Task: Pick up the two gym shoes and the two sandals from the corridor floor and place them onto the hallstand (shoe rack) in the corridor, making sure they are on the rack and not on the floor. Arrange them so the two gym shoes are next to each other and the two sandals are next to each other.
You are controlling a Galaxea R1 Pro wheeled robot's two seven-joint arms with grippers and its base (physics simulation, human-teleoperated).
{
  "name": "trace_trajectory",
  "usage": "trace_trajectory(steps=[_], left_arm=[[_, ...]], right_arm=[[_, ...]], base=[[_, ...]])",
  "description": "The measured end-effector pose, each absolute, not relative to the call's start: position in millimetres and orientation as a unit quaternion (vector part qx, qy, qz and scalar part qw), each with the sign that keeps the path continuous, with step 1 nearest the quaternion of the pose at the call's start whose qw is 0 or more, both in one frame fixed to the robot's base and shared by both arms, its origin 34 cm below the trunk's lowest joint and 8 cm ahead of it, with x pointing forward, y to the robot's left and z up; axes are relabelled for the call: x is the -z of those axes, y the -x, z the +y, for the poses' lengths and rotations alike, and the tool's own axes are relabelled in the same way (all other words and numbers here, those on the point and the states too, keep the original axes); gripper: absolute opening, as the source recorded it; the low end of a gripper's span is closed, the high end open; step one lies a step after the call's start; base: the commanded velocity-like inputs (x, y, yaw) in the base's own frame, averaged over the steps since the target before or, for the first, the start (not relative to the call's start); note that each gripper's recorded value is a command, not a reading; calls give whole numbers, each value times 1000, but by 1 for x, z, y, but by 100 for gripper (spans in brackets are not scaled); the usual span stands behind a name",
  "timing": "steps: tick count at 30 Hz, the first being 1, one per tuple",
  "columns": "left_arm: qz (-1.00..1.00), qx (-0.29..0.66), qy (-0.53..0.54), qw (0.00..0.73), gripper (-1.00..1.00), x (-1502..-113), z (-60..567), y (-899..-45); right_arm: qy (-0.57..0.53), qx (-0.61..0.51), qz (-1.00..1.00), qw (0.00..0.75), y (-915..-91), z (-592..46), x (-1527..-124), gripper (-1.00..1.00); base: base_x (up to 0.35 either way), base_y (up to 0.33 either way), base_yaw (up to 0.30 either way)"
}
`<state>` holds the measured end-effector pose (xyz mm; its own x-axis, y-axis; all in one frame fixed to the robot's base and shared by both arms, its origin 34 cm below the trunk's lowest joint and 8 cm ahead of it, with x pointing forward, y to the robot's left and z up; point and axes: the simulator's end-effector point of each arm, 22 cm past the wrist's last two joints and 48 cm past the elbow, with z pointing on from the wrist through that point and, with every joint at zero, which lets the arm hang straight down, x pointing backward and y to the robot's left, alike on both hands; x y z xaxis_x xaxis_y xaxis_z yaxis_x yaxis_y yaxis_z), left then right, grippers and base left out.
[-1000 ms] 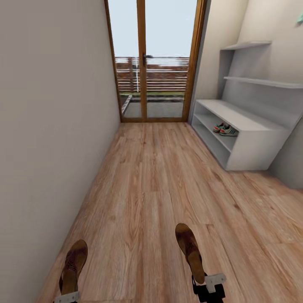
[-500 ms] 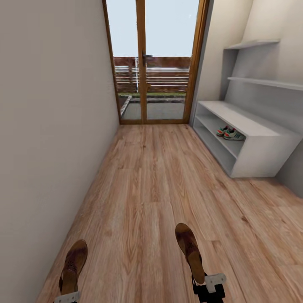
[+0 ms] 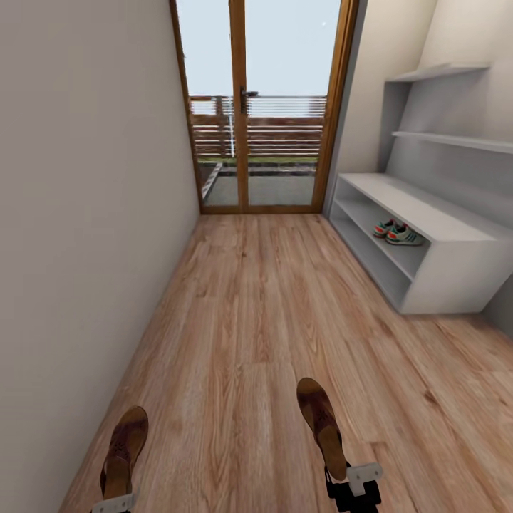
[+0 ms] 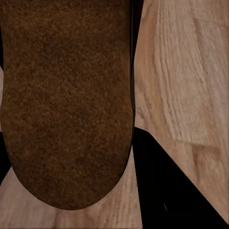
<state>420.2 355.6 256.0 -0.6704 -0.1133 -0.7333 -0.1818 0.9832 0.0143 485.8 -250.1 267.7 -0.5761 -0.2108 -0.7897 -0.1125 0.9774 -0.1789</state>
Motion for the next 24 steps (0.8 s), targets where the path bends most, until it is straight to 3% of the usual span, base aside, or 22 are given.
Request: trace_trajectory(steps=[24], left_arm=[[913, -44, 81, 398, -100, -256, 356, -421]], right_arm=[[91, 55, 886, 451, -486, -250, -268, -100]], base=[[339, 0, 0]])
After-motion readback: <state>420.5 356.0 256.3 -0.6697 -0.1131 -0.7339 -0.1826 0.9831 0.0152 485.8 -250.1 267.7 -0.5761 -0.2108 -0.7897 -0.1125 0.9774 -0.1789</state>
